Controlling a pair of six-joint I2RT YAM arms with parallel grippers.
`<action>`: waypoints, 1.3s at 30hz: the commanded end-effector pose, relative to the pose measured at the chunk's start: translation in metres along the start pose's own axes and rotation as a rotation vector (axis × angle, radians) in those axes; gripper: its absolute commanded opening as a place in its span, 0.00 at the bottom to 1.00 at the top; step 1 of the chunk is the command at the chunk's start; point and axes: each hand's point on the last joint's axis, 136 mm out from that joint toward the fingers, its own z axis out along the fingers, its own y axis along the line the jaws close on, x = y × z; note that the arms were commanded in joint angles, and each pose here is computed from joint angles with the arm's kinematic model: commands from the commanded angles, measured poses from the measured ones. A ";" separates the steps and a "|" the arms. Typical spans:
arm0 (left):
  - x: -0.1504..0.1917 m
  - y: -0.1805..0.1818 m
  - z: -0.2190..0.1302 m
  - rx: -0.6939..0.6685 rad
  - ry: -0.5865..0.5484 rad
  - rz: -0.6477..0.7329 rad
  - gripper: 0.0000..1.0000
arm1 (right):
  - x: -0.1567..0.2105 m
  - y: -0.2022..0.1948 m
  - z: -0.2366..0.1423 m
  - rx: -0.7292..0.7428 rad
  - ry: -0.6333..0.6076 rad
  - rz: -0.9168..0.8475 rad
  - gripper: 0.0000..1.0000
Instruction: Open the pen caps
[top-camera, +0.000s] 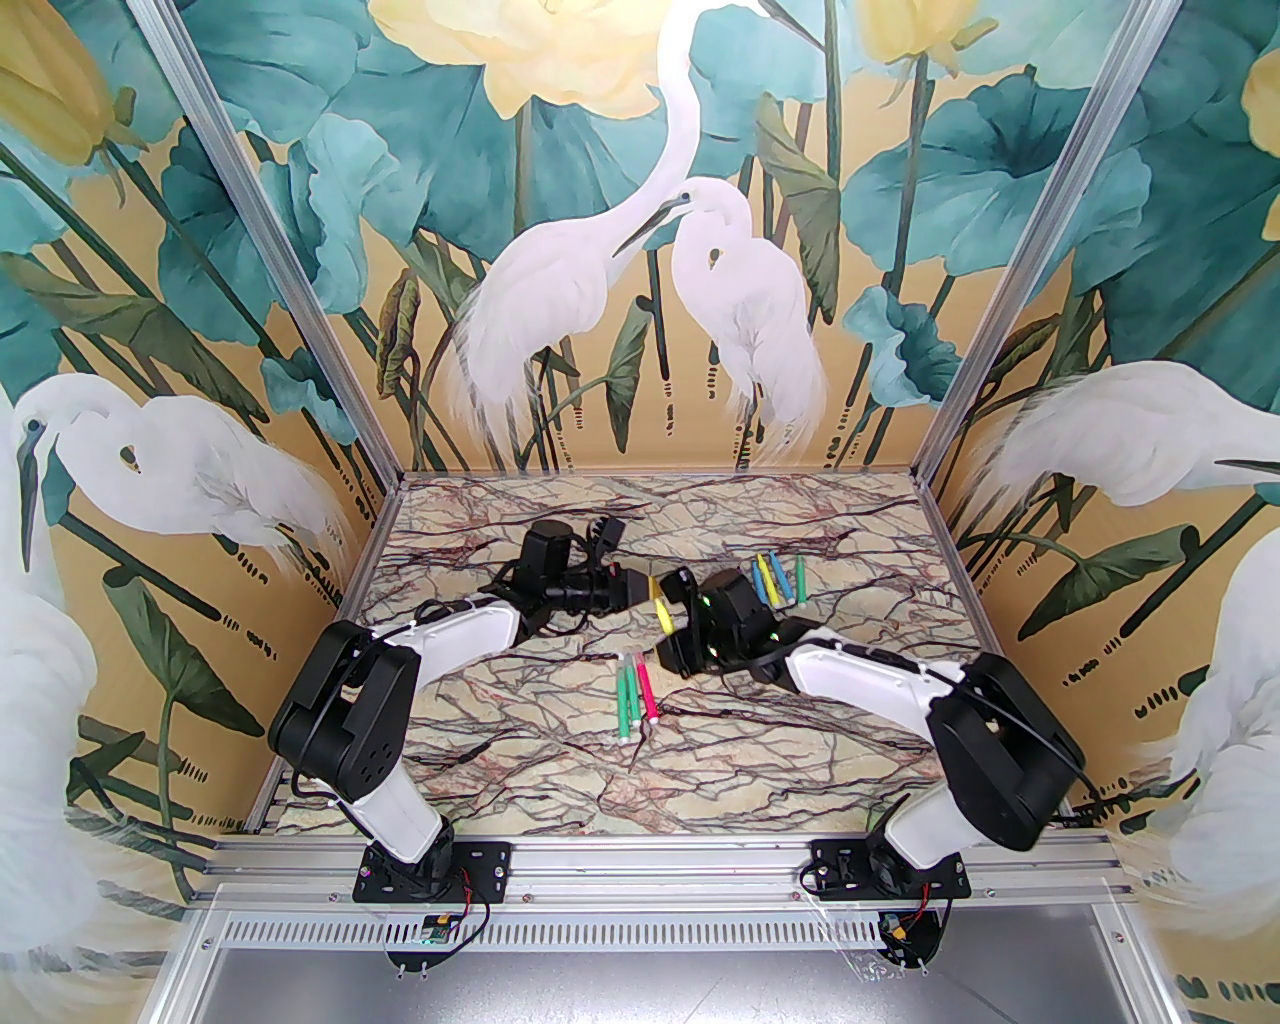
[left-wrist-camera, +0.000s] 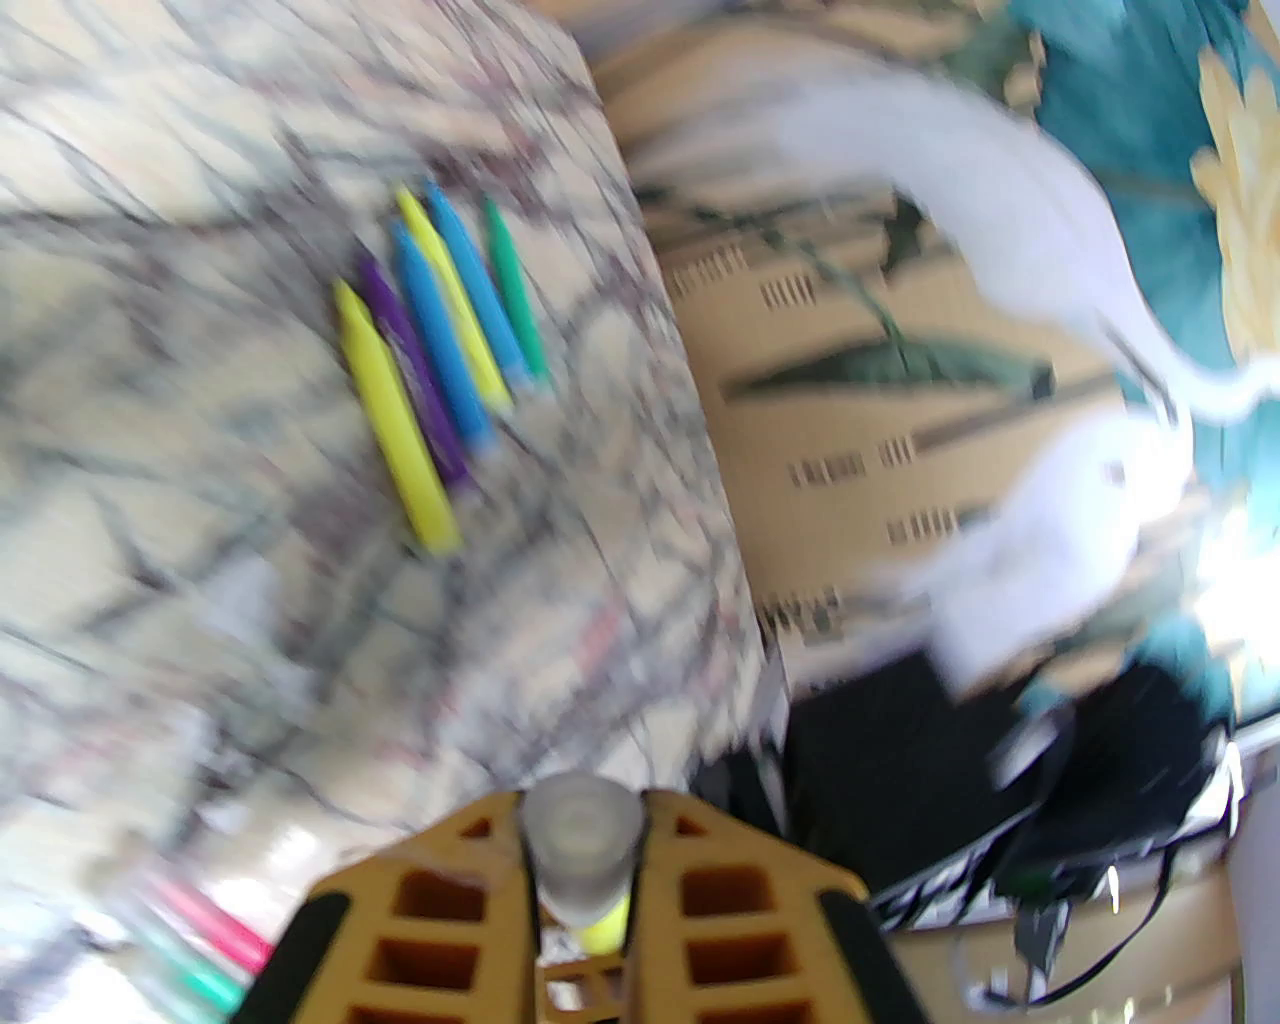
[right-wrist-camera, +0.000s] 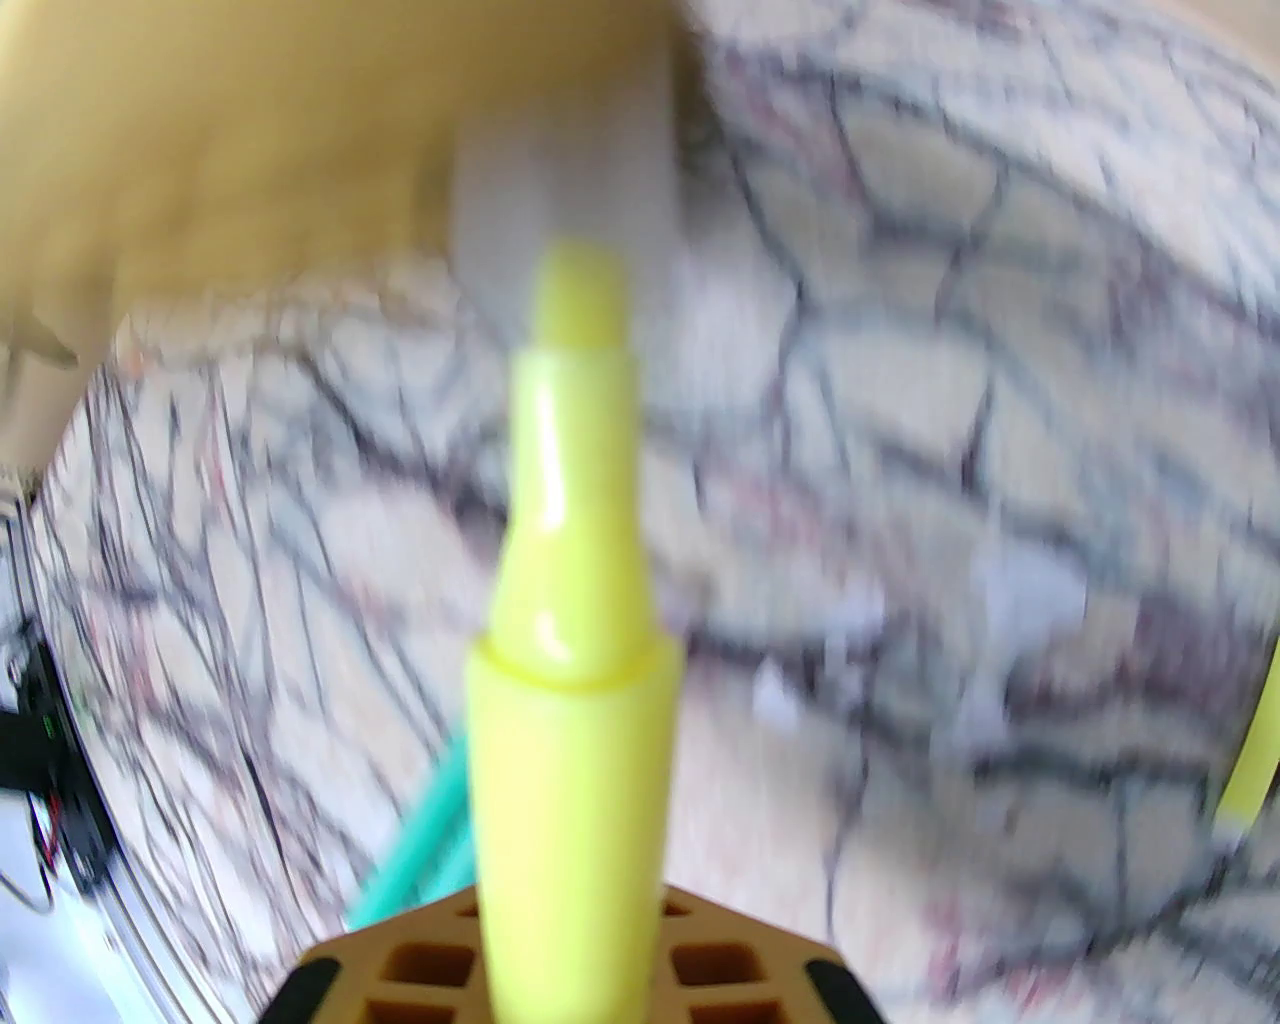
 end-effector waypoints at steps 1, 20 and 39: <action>-0.026 0.012 -0.009 -0.052 -0.088 -0.023 0.00 | 0.024 0.004 -0.009 -0.019 0.061 -0.031 0.00; 0.010 0.109 -0.037 -0.638 0.123 -0.029 0.00 | -0.035 -0.099 -0.014 0.411 -0.023 0.123 0.00; 0.028 0.147 -0.030 -0.874 0.278 0.033 0.01 | -0.046 -0.152 0.017 0.609 0.089 0.169 0.04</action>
